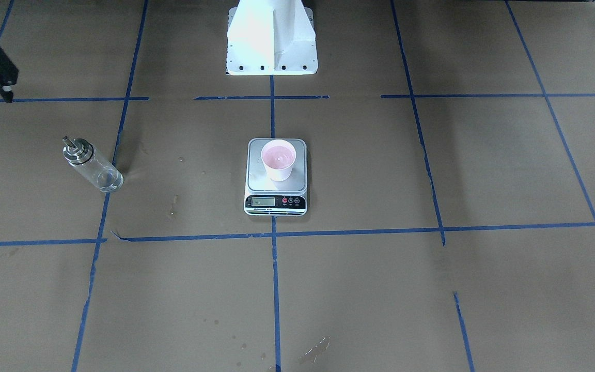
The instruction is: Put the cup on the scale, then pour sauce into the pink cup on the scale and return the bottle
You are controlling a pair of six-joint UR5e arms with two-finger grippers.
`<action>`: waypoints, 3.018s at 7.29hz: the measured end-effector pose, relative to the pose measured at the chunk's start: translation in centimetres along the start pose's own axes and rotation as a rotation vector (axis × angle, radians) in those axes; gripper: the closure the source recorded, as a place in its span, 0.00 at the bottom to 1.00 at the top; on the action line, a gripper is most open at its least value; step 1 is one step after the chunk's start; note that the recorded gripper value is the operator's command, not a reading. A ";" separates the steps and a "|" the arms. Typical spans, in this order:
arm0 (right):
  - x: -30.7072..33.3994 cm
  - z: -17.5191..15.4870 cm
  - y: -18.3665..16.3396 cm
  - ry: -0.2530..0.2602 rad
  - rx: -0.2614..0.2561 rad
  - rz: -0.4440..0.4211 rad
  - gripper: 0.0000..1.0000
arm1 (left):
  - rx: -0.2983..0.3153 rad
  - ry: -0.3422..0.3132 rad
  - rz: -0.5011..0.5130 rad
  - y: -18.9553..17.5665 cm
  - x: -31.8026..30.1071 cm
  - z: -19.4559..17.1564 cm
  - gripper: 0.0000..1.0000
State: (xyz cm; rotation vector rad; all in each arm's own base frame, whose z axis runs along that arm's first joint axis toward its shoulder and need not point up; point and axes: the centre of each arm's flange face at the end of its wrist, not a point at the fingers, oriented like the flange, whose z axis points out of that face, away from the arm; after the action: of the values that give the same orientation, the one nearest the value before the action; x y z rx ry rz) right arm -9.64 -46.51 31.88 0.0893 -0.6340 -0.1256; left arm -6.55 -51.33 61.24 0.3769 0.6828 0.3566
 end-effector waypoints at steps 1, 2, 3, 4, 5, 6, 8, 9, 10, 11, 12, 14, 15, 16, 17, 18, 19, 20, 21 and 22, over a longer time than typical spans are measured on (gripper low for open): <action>4.7 0.4 -1.3 -0.045 -0.025 -0.023 0.00 | 0.001 0.000 0.002 -0.1 0.0 0.0 0.00; 9.7 1.5 -1.9 -0.103 -0.044 -0.038 0.00 | 0.002 0.001 0.003 -0.1 0.1 -0.1 0.00; 15.2 3.5 -1.5 -0.164 -0.044 -0.042 0.00 | 0.002 0.001 0.004 -0.2 0.1 0.0 0.00; 20.0 6.0 -0.3 -0.198 -0.026 -0.049 0.00 | 0.001 0.002 0.004 -0.1 0.0 0.0 0.00; 23.0 8.3 0.8 -0.202 -0.013 -0.054 0.00 | -0.002 0.003 0.003 0.2 0.0 0.1 0.00; 25.1 10.3 1.5 -0.193 -0.025 -0.043 0.00 | -0.009 0.004 -0.001 0.5 -0.3 0.4 0.00; 28.0 13.9 2.3 -0.182 -0.073 -0.004 0.00 | -0.038 0.010 -0.025 1.8 -1.1 1.7 0.00; 28.9 15.1 2.7 -0.179 -0.075 0.000 0.00 | -0.056 0.013 -0.041 2.5 -1.6 2.4 0.00; 29.7 16.1 2.9 -0.174 -0.063 -0.008 0.00 | -0.073 0.017 -0.057 3.1 -2.1 3.1 0.00; 30.5 17.1 2.9 -0.166 -0.040 -0.022 0.00 | -0.086 0.021 -0.069 3.6 -2.5 3.6 0.00; 31.4 18.2 2.7 -0.149 -0.011 -0.019 0.00 | -0.098 0.025 -0.080 3.9 -2.6 3.9 0.00; 32.0 19.3 2.3 -0.107 0.024 0.063 0.00 | -0.114 0.029 -0.099 3.9 -2.6 3.9 0.00; 31.9 19.4 2.2 -0.105 0.029 0.092 0.00 | -0.123 0.031 -0.110 3.7 -2.6 3.7 0.00; 31.3 19.0 1.9 -0.120 0.038 0.117 0.00 | -0.135 0.034 -0.122 3.3 -2.4 3.4 0.00; 30.5 18.2 1.6 -0.152 0.048 0.140 0.00 | -0.145 0.037 -0.132 3.0 -2.1 3.0 0.00; 29.7 17.3 1.6 -0.172 0.051 0.153 0.00 | -0.153 0.039 -0.140 2.9 -1.9 2.7 0.00; 28.9 16.2 1.7 -0.180 0.039 0.168 0.00 | -0.157 0.041 -0.144 2.8 -1.8 2.6 0.00; 27.8 14.7 2.1 -0.182 0.013 0.174 0.00 | -0.159 0.041 -0.147 2.9 -1.8 2.5 0.00; 27.4 14.2 3.1 -0.182 -0.013 0.147 0.00 | -0.161 0.041 -0.148 2.9 -1.8 2.6 0.00; 27.7 14.7 4.0 -0.182 -0.034 0.106 0.00 | -0.162 0.042 -0.149 3.0 -1.8 2.6 0.00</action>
State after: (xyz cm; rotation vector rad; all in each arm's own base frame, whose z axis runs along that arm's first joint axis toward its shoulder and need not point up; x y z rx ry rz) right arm 4.12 -47.17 60.39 0.0115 -0.8162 -0.0418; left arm -6.70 -50.10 65.40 0.1638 0.7132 0.2769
